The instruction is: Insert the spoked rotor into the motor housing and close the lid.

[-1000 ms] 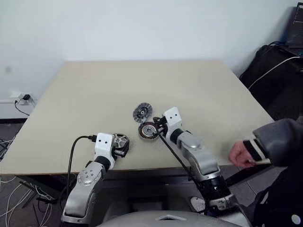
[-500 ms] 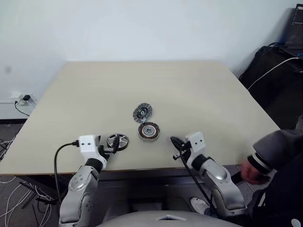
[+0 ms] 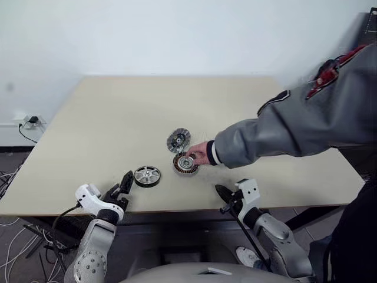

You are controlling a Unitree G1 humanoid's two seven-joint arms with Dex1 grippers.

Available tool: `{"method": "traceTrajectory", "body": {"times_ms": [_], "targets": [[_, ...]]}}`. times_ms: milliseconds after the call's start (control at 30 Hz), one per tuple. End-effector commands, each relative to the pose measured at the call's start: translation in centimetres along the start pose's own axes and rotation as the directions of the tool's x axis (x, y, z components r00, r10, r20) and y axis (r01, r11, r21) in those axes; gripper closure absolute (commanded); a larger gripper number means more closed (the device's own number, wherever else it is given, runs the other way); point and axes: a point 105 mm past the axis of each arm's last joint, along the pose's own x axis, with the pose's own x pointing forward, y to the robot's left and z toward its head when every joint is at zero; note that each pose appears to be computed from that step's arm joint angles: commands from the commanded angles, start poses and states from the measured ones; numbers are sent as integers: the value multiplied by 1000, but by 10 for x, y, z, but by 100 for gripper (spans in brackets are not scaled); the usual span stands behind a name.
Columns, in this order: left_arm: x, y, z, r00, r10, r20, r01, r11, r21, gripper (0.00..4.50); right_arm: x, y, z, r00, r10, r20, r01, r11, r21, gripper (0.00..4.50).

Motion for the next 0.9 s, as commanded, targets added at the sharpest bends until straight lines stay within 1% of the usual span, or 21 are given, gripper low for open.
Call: {"method": "traceTrajectory", "body": {"times_ms": [33,233,533,800,900], "targets": [[4,-15,-8,998,-58,3,58,992,-114,0,-1,-2,11,999,2,36,-1,1000,-14,447],[5,-11,-13,999,-46,-20,43,991,-128,0,1,-5,8,1000,1,29,0,1000,-17,447],[8,-14,-16,998,-57,-33,52,992,-117,0,3,-8,5,1000,-2,25,2,1000,-23,447],[9,-17,-15,997,-69,-35,65,993,-100,0,5,-22,-16,1000,-7,3,7,1000,-14,447],[9,-16,-14,997,-66,-35,63,994,-85,0,6,-25,-18,1000,-8,9,8,1000,-16,447]]}}
